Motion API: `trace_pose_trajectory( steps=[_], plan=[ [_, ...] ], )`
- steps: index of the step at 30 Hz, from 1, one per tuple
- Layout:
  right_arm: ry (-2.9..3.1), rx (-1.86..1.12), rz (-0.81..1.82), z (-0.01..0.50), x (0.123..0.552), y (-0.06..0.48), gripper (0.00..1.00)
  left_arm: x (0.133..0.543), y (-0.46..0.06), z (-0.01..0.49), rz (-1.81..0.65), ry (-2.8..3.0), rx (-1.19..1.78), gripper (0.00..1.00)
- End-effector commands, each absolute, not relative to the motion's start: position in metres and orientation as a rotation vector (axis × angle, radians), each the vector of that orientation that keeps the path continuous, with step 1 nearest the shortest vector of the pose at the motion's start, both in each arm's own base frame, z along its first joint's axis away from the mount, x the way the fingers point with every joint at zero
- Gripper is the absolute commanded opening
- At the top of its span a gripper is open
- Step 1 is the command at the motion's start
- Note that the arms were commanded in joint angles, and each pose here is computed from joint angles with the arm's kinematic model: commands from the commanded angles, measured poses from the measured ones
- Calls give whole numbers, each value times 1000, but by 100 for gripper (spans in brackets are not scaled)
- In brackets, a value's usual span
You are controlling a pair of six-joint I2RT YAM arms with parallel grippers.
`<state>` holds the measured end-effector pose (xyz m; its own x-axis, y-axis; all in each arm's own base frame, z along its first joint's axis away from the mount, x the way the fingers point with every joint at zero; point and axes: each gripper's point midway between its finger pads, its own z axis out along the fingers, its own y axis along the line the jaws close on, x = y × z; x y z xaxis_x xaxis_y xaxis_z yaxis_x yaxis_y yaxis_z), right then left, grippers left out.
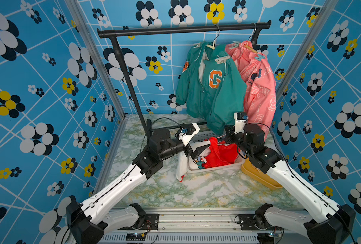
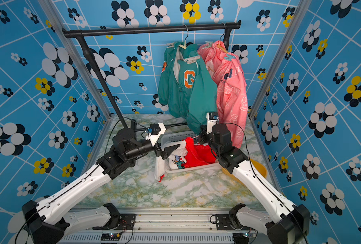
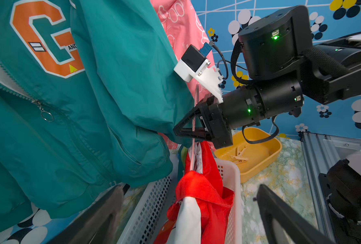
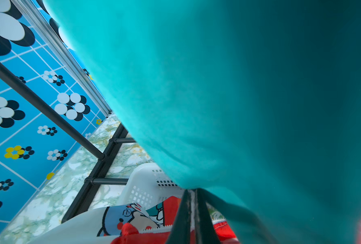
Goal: Remove the clothespins securing jackets to the hanger
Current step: Adjust the hanger.
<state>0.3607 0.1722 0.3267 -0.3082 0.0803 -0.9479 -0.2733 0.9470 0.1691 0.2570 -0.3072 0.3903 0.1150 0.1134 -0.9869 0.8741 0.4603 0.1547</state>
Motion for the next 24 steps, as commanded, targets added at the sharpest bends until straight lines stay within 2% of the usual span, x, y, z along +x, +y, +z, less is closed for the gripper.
trace_pose_trajectory(
  steps=[1,4,8,16,19,24],
  plan=[
    [1801,-127,281,347,368,170,0,272,-305,391,-673,1442,852,99],
    [1801,-107,270,348,377,171,0,277,-308,387,-630,1468,777,95],
    [1814,-83,258,345,393,177,0,279,-314,380,-440,1490,710,95],
    [1838,-64,260,341,409,186,0,281,-328,359,-394,1545,661,94],
    [1843,-60,255,340,409,185,0,282,-335,346,-384,1566,667,100],
    [1856,-22,249,335,407,180,0,288,-345,319,-402,1627,616,99]
  ],
)
